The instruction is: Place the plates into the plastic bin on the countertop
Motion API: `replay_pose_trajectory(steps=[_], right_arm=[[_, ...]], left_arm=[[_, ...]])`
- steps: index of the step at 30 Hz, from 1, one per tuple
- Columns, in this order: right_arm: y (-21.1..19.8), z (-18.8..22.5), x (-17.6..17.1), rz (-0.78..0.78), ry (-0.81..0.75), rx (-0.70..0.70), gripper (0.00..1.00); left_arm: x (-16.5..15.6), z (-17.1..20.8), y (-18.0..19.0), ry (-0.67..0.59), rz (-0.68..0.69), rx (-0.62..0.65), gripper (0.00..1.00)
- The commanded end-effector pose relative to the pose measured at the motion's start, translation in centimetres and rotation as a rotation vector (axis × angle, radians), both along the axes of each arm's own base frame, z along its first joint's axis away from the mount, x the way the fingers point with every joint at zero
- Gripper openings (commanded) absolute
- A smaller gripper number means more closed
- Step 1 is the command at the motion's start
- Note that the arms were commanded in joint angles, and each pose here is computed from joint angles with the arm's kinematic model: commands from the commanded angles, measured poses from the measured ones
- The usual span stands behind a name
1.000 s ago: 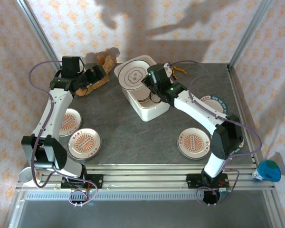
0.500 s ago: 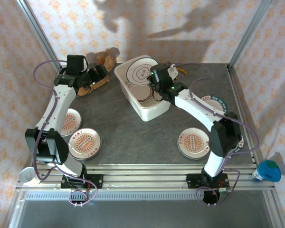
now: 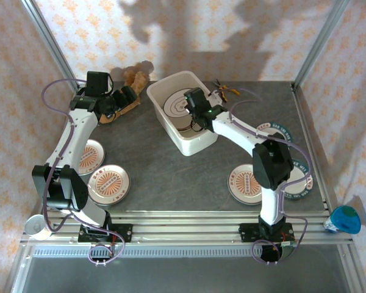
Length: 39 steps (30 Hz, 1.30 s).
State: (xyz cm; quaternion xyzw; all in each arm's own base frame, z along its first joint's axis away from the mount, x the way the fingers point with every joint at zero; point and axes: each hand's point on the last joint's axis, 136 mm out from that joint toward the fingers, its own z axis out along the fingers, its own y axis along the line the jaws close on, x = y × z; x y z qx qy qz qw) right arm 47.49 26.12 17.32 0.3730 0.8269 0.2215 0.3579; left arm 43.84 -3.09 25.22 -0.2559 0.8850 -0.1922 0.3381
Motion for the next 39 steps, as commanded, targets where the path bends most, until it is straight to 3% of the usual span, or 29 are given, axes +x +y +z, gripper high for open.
replay_pose_trajectory(steps=[1, 22, 25, 39], right_arm=[[0.5, 0.2, 1.0, -0.034, -0.006, 0.034, 0.00], [2.2, -6.0, 1.7, -0.044, 0.153, 0.050, 0.00], [2.2, -6.2, 1.2, -0.039, 0.171, 0.055, 0.07], [1.4, -7.3, 0.5, -0.067, 0.199, 0.031, 0.23]], left_arm=[[-0.5, -0.8, 0.4, 0.043, 0.008, 0.037, 0.90], [-1.7, -1.9, 1.3, 0.085, 0.017, 0.100, 0.90], [-1.8, -1.9, 1.4, 0.085, 0.020, 0.106, 0.90], [-2.4, -2.2, 1.6, 0.089, 0.037, 0.106, 0.90]])
